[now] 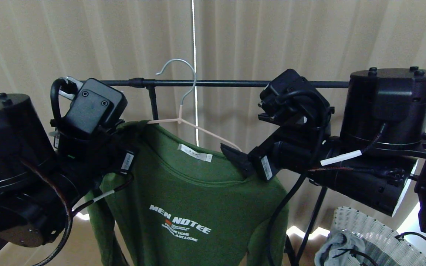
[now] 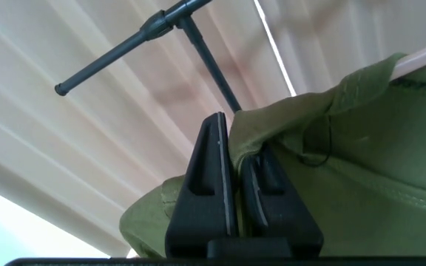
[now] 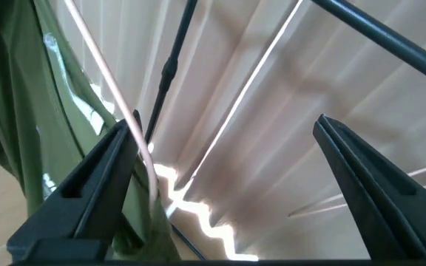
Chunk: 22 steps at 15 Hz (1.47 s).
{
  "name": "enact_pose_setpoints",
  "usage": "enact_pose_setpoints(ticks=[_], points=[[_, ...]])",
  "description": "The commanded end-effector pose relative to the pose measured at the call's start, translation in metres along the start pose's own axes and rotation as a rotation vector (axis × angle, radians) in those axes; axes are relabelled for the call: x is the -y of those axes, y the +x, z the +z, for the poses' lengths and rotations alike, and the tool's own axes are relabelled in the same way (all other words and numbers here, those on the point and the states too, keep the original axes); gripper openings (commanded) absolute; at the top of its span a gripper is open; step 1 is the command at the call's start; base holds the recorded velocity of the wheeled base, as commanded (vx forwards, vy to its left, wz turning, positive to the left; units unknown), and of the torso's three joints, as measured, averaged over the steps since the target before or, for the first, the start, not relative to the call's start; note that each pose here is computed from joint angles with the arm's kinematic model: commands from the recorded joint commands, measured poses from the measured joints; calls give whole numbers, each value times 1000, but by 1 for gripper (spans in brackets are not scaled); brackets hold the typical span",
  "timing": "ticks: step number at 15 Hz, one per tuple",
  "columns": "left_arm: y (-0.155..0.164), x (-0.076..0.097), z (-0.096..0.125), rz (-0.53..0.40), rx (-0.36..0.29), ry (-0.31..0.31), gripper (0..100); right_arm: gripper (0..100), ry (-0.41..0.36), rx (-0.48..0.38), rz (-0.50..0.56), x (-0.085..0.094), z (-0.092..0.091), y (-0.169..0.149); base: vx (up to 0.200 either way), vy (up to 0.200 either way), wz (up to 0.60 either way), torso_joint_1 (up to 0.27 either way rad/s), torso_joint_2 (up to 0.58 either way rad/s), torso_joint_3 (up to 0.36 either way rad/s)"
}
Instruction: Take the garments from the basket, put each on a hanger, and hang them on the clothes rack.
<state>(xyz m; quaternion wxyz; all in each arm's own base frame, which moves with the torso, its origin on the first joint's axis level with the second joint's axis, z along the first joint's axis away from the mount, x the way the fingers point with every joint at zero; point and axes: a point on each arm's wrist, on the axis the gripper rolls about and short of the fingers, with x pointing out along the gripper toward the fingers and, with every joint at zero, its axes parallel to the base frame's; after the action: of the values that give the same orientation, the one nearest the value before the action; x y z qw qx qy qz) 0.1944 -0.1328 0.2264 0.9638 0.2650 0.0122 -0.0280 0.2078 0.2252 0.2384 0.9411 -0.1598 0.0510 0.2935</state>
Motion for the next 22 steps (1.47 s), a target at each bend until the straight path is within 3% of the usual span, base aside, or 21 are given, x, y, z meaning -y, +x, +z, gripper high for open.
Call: enact_pose_setpoints(ticks=[1,7,8,19,20,22], points=[[-2,1,3,-9,12,-3,0,100,-4,-11,3,-3,-2,8,0,0,0,0,0,0],[-5,3,4,-22,22,-4,0,100,-14,-28,9,-6,-6,15,0,0,0,0,0,0],[-5,3,4,-23,23,-4,0,0,-15,-27,8,-6,-6,15,0,0,0,0,0,0],[-17,5,-5,-56,19,14,0,0,-11,-17,6,-5,-3,11,0,0,0,0,0,0],[-19,5,-7,-59,16,16,100,0,-10,-16,4,-4,-3,10,0,0,0,0,0,0],[-21,2,-6,-55,26,8,100,0,-11,-17,3,-4,-4,10,0,0,0,0,0,0]])
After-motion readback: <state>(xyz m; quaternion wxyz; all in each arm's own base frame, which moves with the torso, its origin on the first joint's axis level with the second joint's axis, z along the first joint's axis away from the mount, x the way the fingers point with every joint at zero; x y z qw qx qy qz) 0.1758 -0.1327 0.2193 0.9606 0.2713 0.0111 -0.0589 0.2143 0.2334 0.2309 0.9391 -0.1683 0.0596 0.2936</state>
